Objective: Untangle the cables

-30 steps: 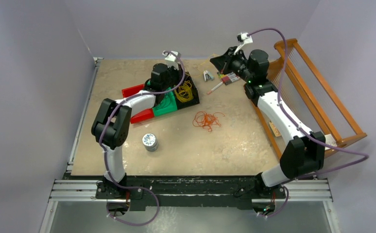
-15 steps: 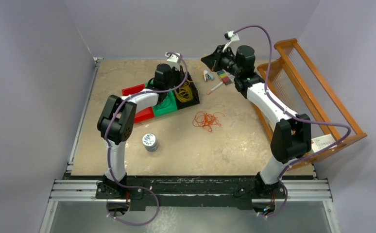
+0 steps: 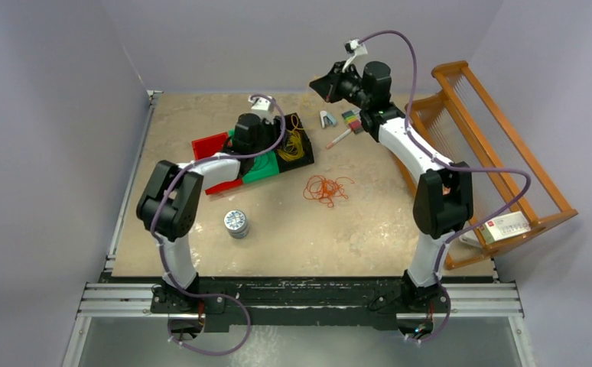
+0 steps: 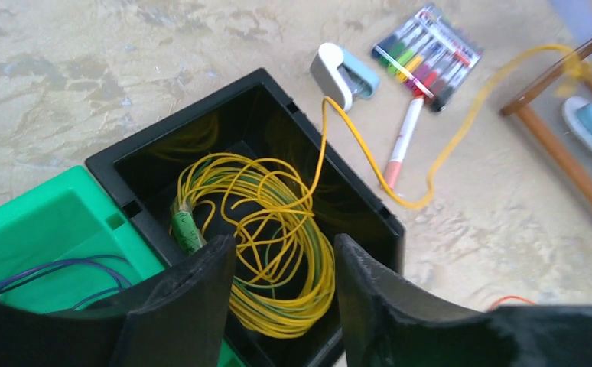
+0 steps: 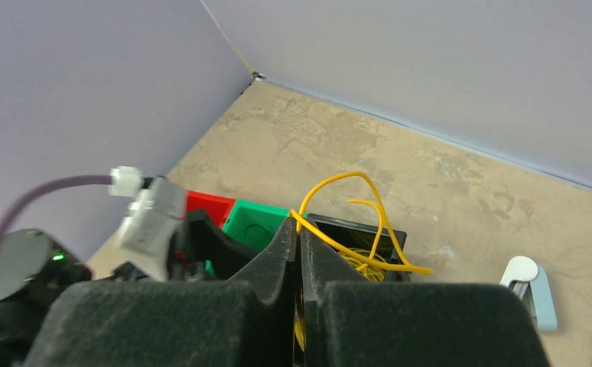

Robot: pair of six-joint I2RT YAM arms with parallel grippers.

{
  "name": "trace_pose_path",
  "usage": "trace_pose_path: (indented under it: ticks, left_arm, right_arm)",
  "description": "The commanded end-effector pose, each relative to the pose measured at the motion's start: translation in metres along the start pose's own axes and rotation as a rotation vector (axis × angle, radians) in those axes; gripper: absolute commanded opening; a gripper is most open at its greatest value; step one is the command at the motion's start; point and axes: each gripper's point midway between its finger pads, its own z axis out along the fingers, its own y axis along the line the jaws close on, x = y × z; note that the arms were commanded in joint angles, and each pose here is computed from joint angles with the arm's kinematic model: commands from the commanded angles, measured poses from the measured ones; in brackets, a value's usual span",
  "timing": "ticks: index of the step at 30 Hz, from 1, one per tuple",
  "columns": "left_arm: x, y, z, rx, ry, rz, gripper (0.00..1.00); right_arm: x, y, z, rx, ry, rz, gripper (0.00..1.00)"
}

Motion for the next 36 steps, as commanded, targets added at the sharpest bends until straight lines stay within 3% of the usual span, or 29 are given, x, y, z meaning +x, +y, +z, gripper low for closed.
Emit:
trace_pose_path:
  ticks: [1,14,26,36]
  left_arm:
    - [-0.066,-0.017,-0.033,0.036,-0.196,-0.075,0.53]
    - [-0.087,0.014,-0.114,-0.243,-0.229,-0.269,0.54]
    - [-0.115,0.012,-0.205,-0.324,-0.185,-0.143,0.54]
    - [-0.106,0.028,-0.232,-0.409,-0.166,-0.069,0.54]
  right_arm:
    - [-0.03,0.029,0.008,-0.095,-0.064,-0.035,0.0]
    - [-0.003,0.048,0.039,-0.158,0.007,-0.029,0.0]
    - [0.056,0.026,0.061,-0.043,0.104,-0.02,0.0]
    - [0.091,-0.008,0.065,0.138,0.171,-0.081,0.0]
